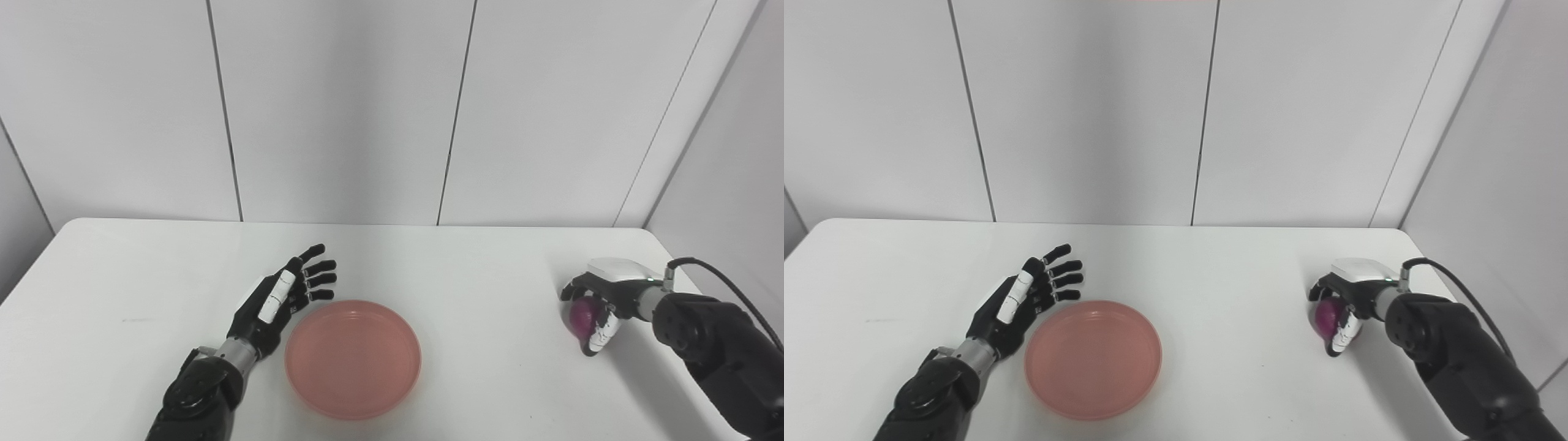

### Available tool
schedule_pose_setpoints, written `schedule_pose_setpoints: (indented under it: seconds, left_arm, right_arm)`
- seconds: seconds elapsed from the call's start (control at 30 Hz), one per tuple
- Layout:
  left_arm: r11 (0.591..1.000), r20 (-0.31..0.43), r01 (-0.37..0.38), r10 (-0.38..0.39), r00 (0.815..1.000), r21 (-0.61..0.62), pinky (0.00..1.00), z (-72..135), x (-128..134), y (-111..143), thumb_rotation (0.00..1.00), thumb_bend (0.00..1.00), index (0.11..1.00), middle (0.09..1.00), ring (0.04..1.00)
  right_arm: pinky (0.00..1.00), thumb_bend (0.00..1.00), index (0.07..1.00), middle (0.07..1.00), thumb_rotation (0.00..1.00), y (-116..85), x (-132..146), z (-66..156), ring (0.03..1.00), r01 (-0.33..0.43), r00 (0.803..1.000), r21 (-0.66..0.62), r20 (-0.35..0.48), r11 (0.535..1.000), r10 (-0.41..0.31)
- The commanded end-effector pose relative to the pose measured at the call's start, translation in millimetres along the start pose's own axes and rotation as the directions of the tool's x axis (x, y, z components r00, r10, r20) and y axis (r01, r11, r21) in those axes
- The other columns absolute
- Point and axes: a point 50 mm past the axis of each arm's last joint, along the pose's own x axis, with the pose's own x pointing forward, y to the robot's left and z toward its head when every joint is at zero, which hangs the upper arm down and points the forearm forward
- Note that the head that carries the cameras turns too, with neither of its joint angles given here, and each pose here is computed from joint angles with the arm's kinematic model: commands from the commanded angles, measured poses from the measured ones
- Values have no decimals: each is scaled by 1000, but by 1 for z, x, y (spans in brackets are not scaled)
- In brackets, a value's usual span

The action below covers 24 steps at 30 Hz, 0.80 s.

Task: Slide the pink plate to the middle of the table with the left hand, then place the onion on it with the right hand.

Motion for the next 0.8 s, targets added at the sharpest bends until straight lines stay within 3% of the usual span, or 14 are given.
schedule_pose_setpoints:
  seconds: [0.0, 0.47, 0.57, 0.6, 0.77]
  left_arm:
    - [996, -202, -62, 46, 978, -70, 716, -63, -42, 2, 836, 882, 858, 825, 811]
    - [996, -200, -57, 42, 979, -68, 730, -60, -40, 2, 841, 881, 873, 837, 818]
    - [996, -200, -59, 44, 979, -71, 731, -60, -40, 2, 838, 880, 872, 841, 819]
    - [996, -200, -61, 46, 979, -72, 730, -60, -40, 2, 837, 879, 869, 839, 817]
    - [995, -199, -62, 47, 979, -72, 723, -60, -39, 2, 834, 881, 863, 839, 811]
  right_arm:
    - [531, 697, 720, 659, 59, -20, -5, -10, 586, 20, 1000, -31, -4, 999, -21]
    - [501, 708, 675, 600, 58, -22, -4, -10, 548, 8, 1000, -48, -6, 999, -8]
    - [472, 576, 657, 502, 6, -23, -3, -10, 525, 0, 1000, -52, -16, 999, -1]
    - [450, 545, 584, 474, 5, -24, -3, -9, 506, -1, 1000, -54, -15, 999, 0]
    - [358, 523, 535, 440, 4, -25, -2, -10, 426, 4, 1000, -43, -11, 999, -4]
